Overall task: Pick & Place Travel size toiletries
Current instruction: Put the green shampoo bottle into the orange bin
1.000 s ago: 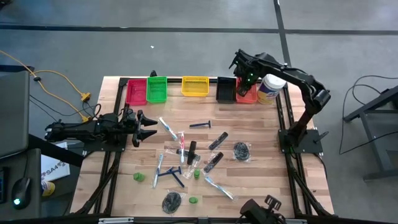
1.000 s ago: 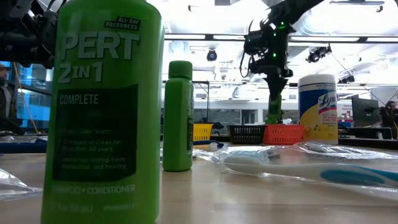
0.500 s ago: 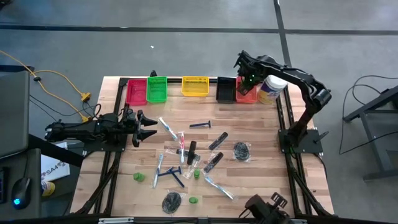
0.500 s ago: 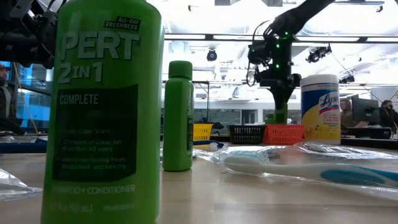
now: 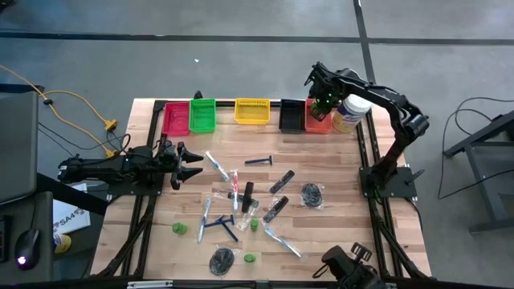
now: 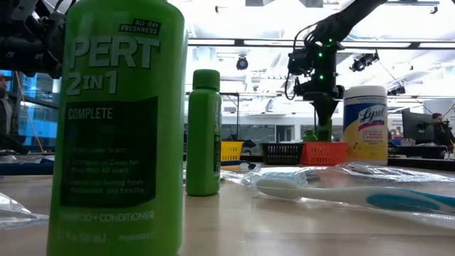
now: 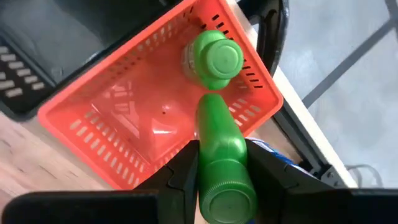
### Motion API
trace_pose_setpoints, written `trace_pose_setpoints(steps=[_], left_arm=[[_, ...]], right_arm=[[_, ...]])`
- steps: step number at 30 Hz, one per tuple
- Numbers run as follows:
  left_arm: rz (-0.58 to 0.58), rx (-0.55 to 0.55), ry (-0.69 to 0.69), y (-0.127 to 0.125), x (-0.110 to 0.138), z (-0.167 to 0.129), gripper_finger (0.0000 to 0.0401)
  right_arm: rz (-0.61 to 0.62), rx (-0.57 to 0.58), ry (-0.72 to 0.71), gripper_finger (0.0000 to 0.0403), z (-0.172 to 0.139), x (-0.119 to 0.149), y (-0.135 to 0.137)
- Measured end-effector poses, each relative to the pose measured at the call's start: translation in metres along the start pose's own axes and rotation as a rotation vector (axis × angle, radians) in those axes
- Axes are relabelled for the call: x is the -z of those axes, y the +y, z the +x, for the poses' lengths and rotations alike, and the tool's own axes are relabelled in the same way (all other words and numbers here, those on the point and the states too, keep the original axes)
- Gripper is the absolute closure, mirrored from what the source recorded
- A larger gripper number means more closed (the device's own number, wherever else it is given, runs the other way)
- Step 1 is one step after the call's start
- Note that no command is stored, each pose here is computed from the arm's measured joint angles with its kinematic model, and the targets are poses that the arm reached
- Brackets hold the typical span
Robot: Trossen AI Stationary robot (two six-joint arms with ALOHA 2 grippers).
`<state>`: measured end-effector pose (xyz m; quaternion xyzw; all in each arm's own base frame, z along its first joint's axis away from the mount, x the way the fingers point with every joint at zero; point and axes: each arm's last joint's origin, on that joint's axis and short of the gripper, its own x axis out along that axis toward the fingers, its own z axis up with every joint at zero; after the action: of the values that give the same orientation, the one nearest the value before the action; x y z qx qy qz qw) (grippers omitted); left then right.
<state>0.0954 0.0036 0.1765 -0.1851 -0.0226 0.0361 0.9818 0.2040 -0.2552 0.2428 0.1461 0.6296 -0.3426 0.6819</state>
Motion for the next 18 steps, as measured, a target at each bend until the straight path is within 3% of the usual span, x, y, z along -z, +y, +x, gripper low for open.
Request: trace_pose_setpoints(steps=[8, 18], left_arm=[[0.0, 0.0, 0.0, 0.0, 0.0, 0.0, 0.016], [0.0, 0.0, 0.0, 0.0, 0.0, 0.0, 0.016]], right_arm=[[-0.22, 0.008, -0.021, 0.0308, 0.0, -0.002, -0.001], [-0.348, 0.009, -0.008, 0.0308, 0.013, -0.005, -0.009]])
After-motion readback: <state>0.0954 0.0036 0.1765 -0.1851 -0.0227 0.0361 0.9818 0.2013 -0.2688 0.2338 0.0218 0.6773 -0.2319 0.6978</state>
